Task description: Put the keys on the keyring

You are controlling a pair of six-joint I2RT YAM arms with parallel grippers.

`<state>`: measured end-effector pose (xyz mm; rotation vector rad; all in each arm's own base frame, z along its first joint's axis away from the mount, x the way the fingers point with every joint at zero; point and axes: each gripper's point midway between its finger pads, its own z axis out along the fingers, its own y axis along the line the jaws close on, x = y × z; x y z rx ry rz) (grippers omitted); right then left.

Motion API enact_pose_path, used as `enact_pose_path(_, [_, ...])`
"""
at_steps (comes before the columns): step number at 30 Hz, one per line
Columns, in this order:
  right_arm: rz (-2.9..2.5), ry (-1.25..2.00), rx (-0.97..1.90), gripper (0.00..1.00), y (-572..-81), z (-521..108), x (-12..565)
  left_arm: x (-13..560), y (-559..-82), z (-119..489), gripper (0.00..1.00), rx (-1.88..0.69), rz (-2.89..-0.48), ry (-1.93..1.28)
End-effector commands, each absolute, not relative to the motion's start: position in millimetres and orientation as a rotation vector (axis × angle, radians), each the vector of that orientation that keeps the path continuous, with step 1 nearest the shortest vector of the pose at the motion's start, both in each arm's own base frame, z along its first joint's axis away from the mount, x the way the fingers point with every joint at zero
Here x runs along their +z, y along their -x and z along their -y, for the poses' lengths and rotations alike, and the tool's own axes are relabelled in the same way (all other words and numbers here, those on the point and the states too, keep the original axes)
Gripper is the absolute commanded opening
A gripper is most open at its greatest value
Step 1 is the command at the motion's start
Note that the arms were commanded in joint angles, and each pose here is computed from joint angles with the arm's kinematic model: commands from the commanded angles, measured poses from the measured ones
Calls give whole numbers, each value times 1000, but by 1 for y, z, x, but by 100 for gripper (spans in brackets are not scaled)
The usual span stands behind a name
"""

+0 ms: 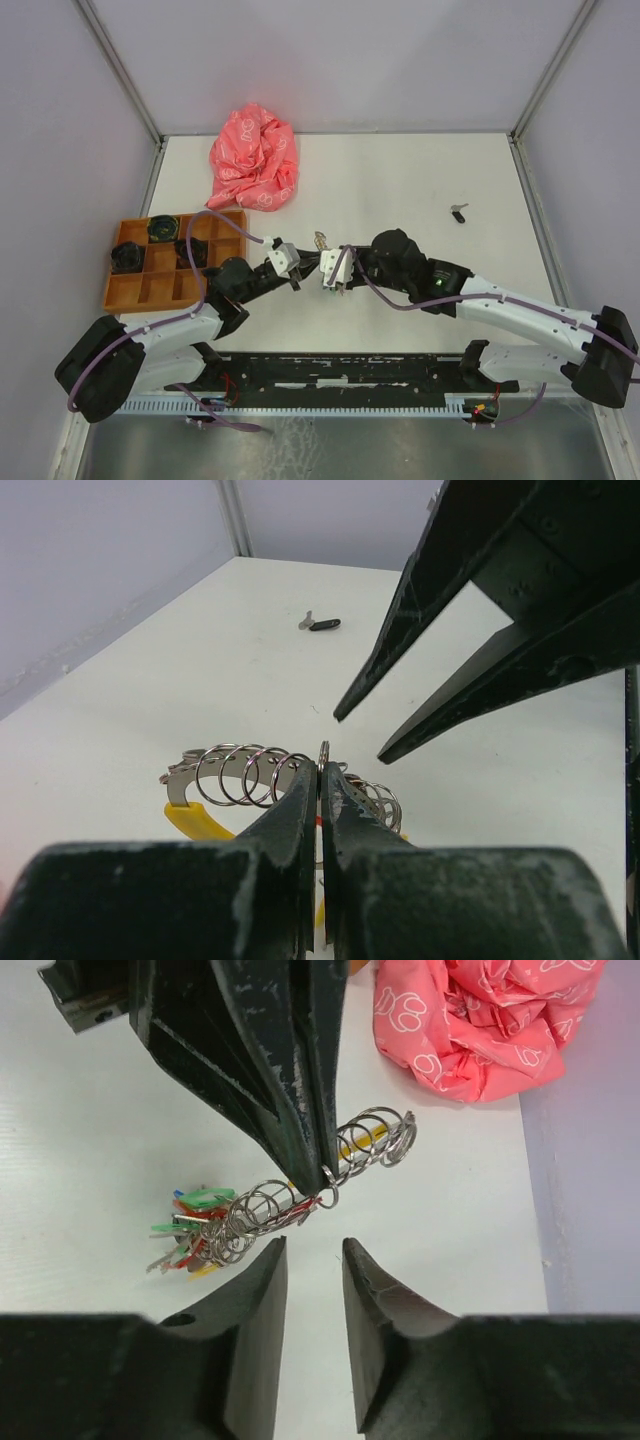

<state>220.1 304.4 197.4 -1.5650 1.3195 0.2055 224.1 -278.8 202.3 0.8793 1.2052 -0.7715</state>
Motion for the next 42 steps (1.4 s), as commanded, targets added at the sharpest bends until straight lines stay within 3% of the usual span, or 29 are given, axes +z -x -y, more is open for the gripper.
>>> enact_pose_path(1, [-1337, 1447, 260, 39, -215, -298, 222, 222, -225, 278, 3, -719, -1104, -896])
enact_pose_path(25, [-1335, 1510, 520, 35, -216, -324, 211, 211, -204, 284, 3, -676, -977, -1128])
enact_pose_path(34, [-1321, 1537, 535, 18, -215, -328, 209, 210, -201, 286, 3, -691, -972, -1142])
enact_pose_path(37, [-1327, 1551, 521, 3, -216, -326, 206, 210, -203, 284, 10, -683, -982, -1129])
enact_pose_path(42, [-1335, 1558, 461, 1, -218, -315, 202, 217, -207, 279, 25, -674, -1002, -1068])
